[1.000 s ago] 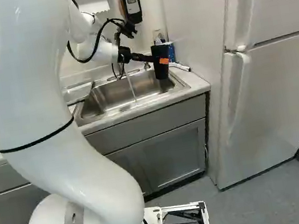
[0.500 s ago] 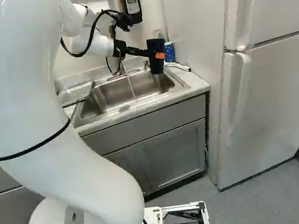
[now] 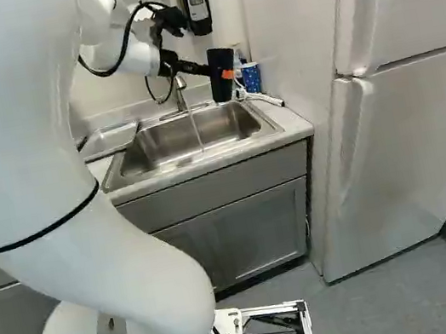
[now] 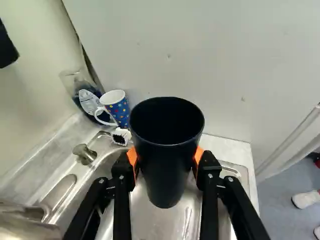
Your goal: Rinse the cup and place it in the tray
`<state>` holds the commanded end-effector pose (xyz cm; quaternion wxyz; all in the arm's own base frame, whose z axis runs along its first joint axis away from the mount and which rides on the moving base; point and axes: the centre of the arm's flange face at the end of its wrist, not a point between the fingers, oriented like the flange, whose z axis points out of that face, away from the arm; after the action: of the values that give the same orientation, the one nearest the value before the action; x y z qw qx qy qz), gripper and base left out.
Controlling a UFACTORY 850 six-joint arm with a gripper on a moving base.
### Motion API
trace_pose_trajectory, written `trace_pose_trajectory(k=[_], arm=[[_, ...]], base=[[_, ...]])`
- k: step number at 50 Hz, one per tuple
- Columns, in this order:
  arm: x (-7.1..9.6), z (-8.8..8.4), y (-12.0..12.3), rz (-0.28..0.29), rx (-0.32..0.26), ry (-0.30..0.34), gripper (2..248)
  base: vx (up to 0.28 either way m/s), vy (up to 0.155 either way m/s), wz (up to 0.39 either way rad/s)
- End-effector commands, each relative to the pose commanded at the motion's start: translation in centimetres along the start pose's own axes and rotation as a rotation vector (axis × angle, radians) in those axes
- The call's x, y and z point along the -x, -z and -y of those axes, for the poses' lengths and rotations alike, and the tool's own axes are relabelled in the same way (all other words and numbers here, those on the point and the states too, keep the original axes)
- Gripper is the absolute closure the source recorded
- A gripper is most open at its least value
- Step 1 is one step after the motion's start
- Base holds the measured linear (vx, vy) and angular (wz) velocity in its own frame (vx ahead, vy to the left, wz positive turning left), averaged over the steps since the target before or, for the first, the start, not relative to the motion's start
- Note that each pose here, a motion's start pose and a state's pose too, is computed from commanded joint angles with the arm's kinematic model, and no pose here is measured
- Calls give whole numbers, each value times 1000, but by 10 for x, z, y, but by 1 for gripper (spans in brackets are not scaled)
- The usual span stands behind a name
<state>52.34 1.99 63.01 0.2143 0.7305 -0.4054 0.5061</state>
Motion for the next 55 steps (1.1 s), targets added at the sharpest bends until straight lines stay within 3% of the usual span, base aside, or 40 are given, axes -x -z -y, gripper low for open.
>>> trace_pose_trajectory(k=[55], arm=[[-1, 20, 9, -32, -207, 99, 127]], base=[[0, 0, 0]])
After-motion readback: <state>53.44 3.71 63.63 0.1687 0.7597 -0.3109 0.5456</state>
